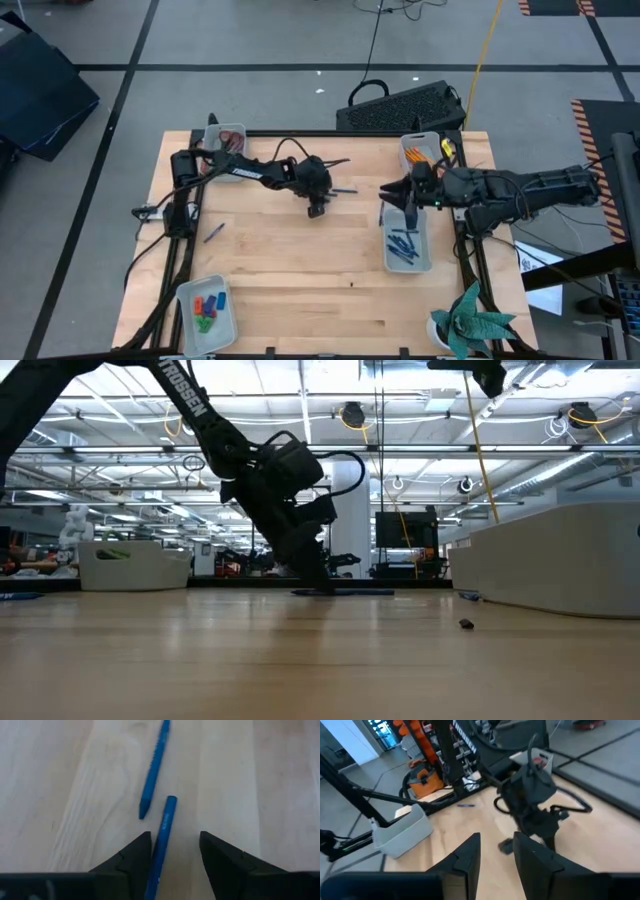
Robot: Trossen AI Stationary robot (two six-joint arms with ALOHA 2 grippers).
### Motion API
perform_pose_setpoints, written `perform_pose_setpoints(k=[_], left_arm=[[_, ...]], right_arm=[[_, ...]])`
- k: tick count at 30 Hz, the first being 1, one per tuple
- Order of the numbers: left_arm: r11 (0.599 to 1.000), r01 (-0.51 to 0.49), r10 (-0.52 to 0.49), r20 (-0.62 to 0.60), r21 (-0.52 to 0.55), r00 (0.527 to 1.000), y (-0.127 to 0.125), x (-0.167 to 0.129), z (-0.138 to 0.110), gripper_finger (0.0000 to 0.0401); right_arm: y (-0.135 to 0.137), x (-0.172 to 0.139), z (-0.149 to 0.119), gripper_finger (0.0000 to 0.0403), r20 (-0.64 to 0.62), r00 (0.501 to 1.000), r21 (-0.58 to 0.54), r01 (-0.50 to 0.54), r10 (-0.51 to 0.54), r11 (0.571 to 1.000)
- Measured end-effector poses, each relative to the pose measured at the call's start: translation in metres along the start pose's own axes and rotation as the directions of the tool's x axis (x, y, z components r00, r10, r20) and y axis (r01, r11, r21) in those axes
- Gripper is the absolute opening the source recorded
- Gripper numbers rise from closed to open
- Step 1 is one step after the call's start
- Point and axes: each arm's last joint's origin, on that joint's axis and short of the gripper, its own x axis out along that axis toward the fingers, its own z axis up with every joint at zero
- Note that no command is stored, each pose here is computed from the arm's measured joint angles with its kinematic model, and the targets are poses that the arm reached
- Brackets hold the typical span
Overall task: Sort crayons/erasers/pens/pencils in bins
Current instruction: Put the blue crayon into the middle right gray bin
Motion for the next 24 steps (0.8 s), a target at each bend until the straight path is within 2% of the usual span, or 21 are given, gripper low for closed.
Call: perform_pose_setpoints(k=[3, 5, 8, 11, 16, 19, 24], left_arm=[[0.998, -0.029, 0.027, -0.048, -0.055, 0.998, 0.000, 0.003, -0.005, 0.0133], [0.998, -0.059, 0.056, -0.079, -0.035, 0.995, -0.003, 0.004, -0.007, 0.0102], [0.998, -0.047, 0.050, -0.099, 0.033, 0.994, -0.011, 0.005, -0.008, 0.0052], [0.998, -0.034, 0.040, -0.139, 0.046, 0.989, -0.023, 0.001, -0.009, 0.0016], [0.999, 0.008, 0.001, -0.198, 0.046, 0.980, -0.052, -0.017, -0.007, 0.0031], [0.997, 0.081, -0.077, -0.231, 0.008, 0.970, -0.067, -0.040, -0.005, 0.0034], [0.996, 0.087, -0.089, -0.081, -0.028, 0.993, -0.078, -0.095, 0.021, 0.0010]], right_arm=[[-0.002, 0.001, 0.003, 0.0107, 0.024, 1.000, -0.043, 0.006, -0.005, 0.999], [-0.003, 0.001, 0.004, 0.0107, 0.028, 1.000, -0.069, 0.013, -0.011, 0.998], [-0.004, 0.001, 0.006, 0.0107, 0.043, 0.999, -0.101, 0.017, -0.012, 0.995], [-0.004, 0.001, 0.008, 0.0107, 0.062, 0.998, -0.108, 0.016, -0.010, 0.994], [-0.004, 0.002, 0.008, 0.0107, 0.062, 0.998, -0.151, 0.023, -0.014, 0.988], [-0.004, 0.007, 0.005, 0.0115, 0.050, 0.998, -0.159, 0.055, -0.048, 0.986], [-0.006, 0.024, -0.009, 0.0164, -0.010, 0.997, -0.180, 0.070, -0.073, 0.981]])
